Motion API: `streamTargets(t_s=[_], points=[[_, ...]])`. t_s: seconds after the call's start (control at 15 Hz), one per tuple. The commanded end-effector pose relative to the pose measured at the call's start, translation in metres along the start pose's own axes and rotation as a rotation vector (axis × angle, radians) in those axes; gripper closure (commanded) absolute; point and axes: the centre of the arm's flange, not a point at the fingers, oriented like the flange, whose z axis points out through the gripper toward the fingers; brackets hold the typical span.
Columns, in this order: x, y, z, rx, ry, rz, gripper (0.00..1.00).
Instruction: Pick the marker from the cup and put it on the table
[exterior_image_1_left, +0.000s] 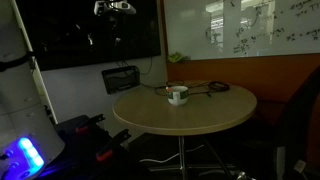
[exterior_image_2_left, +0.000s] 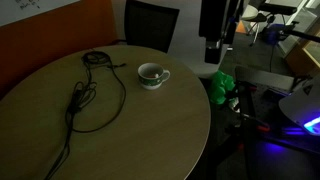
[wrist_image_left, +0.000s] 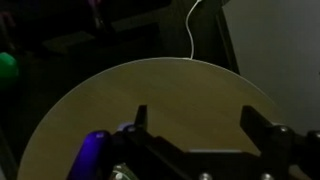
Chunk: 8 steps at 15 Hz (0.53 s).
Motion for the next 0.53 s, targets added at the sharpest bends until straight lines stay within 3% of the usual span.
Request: streamTargets(t_s=[0.0, 0.27, 0.47], points=[[0.0, 0.0, 0.0, 0.001, 0.001, 0.0, 0.0], [0.002, 0.0, 0.001, -0.003, 0.015, 0.011, 0.0], [0.025, 0.003, 0.007, 0.003, 0.114, 0.086, 0.0]])
